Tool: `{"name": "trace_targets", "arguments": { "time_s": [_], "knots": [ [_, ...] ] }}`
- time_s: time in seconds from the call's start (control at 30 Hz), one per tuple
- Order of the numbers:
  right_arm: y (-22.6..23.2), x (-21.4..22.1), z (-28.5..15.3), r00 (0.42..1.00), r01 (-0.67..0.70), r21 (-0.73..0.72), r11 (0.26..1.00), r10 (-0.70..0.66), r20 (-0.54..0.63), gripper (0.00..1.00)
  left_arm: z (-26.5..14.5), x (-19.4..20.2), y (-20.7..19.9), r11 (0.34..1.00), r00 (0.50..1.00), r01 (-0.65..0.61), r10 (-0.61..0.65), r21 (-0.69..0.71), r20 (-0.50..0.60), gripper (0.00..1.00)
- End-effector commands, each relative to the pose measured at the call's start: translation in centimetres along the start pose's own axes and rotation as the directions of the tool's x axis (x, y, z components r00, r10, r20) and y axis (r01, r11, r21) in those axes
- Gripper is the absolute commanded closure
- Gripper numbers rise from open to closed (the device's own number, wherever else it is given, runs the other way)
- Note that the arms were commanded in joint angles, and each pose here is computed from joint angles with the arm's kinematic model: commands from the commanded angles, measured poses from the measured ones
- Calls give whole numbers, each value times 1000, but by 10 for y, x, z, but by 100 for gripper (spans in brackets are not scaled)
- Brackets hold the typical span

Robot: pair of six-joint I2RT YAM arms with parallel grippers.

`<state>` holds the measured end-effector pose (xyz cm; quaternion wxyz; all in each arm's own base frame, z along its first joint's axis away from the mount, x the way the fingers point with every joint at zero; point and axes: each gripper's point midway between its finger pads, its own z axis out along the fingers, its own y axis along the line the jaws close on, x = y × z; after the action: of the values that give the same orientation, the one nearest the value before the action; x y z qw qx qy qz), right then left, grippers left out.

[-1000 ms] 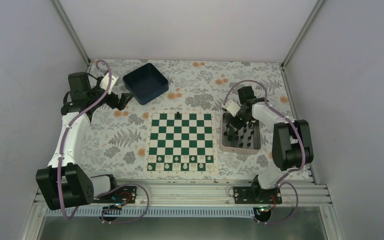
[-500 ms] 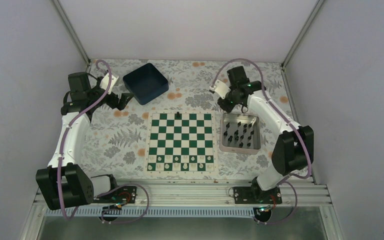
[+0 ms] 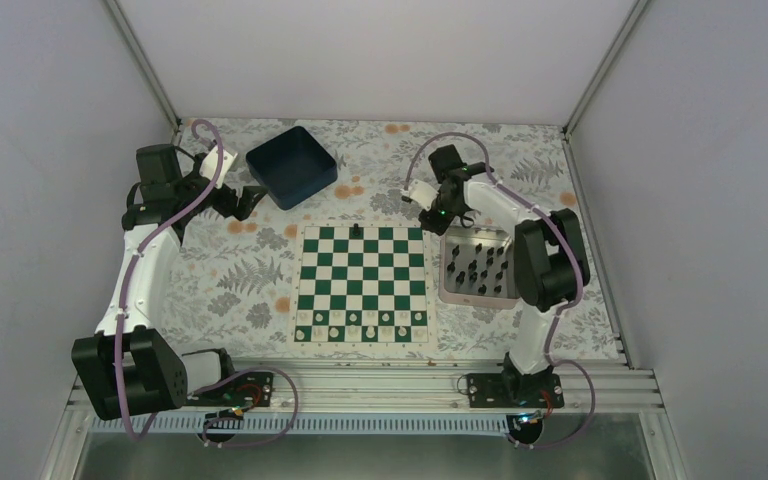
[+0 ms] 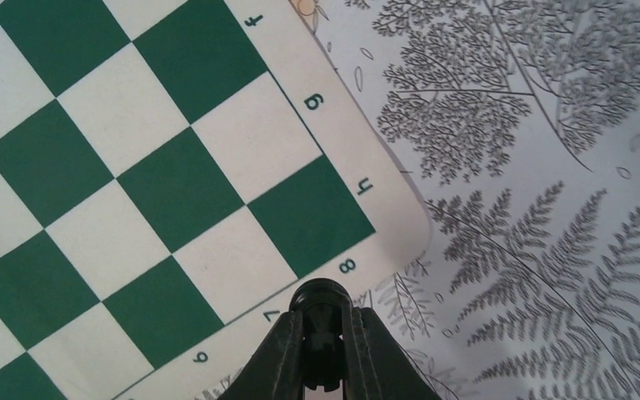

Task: Set up the chess pieces on the board
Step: Place the chess piece on the chessboard.

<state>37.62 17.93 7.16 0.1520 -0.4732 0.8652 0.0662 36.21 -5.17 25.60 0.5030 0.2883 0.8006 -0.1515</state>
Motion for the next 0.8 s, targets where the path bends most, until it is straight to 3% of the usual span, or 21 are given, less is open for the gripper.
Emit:
{"name": "trace_targets", "arguments": {
  "time_s": [0.0, 0.77],
  "knots": [
    [3, -21, 5, 999, 18, -22, 1000, -17, 48, 95, -3, -6, -4, 1000, 1000, -18, 18, 6, 19, 0],
    [3, -6, 58, 996, 42, 2, 999, -41, -83, 94, 2, 1, -4, 1000, 1000, -16, 16, 19, 9, 0]
  ]
}}
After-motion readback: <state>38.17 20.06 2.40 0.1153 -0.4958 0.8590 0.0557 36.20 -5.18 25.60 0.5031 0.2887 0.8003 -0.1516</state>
